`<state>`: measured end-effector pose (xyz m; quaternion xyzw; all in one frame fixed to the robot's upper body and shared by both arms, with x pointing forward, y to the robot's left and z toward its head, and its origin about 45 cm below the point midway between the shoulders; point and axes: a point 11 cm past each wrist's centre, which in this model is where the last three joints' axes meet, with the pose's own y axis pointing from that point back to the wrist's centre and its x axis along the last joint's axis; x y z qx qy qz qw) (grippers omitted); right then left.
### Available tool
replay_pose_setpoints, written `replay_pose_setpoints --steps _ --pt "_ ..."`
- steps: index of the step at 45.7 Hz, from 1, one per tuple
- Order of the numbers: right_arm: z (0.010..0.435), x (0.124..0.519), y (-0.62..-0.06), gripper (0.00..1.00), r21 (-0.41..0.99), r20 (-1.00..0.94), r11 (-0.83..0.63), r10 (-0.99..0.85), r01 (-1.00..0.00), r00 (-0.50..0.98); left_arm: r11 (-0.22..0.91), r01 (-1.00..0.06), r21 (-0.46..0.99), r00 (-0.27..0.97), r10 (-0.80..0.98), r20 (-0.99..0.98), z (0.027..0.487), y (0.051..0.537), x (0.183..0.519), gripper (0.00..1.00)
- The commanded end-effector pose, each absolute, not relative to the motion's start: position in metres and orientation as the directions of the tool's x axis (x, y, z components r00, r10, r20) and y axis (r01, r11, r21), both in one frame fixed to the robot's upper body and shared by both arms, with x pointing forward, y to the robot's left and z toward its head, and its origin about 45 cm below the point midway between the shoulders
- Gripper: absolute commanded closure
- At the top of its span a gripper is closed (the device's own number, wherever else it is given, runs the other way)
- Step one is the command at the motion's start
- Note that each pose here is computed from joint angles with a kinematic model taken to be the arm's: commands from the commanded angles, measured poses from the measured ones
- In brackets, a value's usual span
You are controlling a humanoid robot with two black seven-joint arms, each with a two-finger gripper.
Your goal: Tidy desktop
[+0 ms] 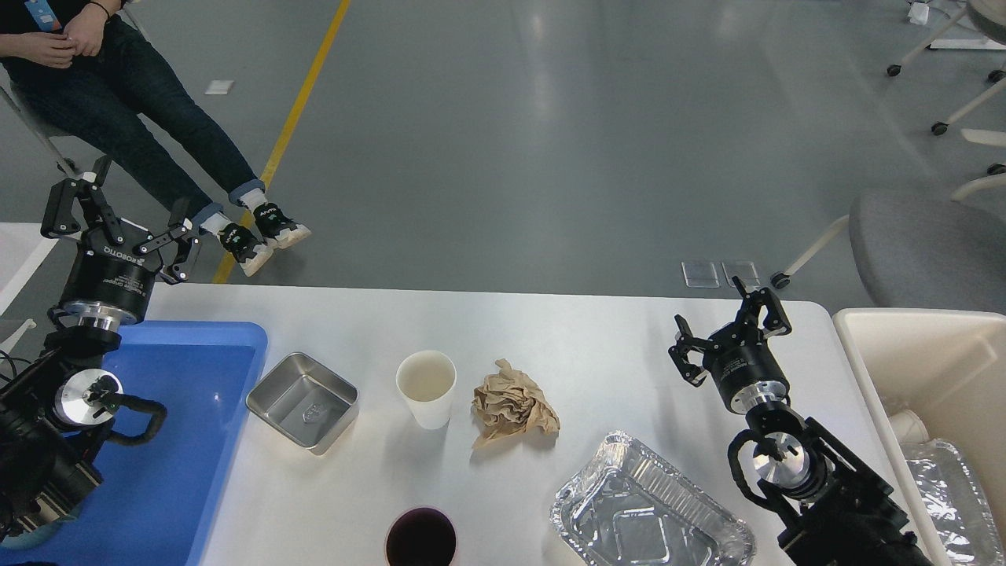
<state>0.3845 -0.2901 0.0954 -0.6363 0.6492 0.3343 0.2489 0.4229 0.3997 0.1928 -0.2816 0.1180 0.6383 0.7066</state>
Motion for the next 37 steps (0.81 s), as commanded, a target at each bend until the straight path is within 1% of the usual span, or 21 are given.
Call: replay_pose_setpoints --steps 1,4,5,11,15,19,23,24,25,31,37 --pt "0.096 0.385 -0.289 0.00 0.116 -0.749 -0.034 -0.659 -0.993 -0.065 0.125 -0.974 -0.190 0.201 0.865 -0.459 0.183 0.383 0.422 0.03" --pt "0.097 0.386 -0.289 0.00 0.114 -0.749 -0.035 -0.659 -0.993 -0.063 0.221 -0.970 -0.098 0.241 0.885 -0.399 0.175 0.379 0.418 0.03" --pt "0.098 0.387 -0.290 0.00 0.111 -0.749 -0.035 -0.660 -0.993 -0.061 0.255 -0.966 -0.036 0.252 0.905 -0.344 0.174 0.393 0.411 0.03" --pt "0.098 0.387 -0.290 0.00 0.110 -0.749 -0.036 -0.660 -0.993 -0.059 0.310 -0.941 0.137 0.283 0.941 -0.188 0.168 0.435 0.379 0.02" --pt "0.099 0.387 -0.289 0.00 0.107 -0.750 -0.038 -0.659 -0.994 -0.055 0.274 -0.936 0.221 0.266 0.962 -0.064 0.185 0.488 0.351 0.02" --pt "0.099 0.387 -0.289 0.00 0.107 -0.751 -0.038 -0.658 -0.994 -0.056 0.249 -0.934 0.255 0.264 0.964 0.025 0.204 0.530 0.316 0.02" --pt "0.099 0.387 -0.289 0.00 0.104 -0.752 -0.039 -0.657 -0.994 -0.053 0.274 -0.921 0.278 0.312 0.945 0.101 0.232 0.557 0.286 0.03" --pt "0.099 0.387 -0.288 0.00 0.106 -0.752 -0.040 -0.657 -0.994 -0.054 0.280 -0.915 0.291 0.326 0.937 0.124 0.241 0.564 0.278 0.02" --pt "0.099 0.387 -0.288 0.00 0.105 -0.753 -0.040 -0.656 -0.994 -0.053 0.277 -0.905 0.321 0.347 0.920 0.182 0.262 0.578 0.265 0.02" --pt "0.100 0.388 -0.288 0.00 0.103 -0.753 -0.040 -0.656 -0.994 -0.051 0.231 -0.852 0.469 0.392 0.876 0.280 0.289 0.604 0.223 0.03" --pt "0.107 0.394 -0.284 0.00 0.084 -0.756 -0.047 -0.654 -0.995 -0.033 0.159 -0.822 0.547 0.413 0.827 0.381 0.337 0.630 0.195 0.03"
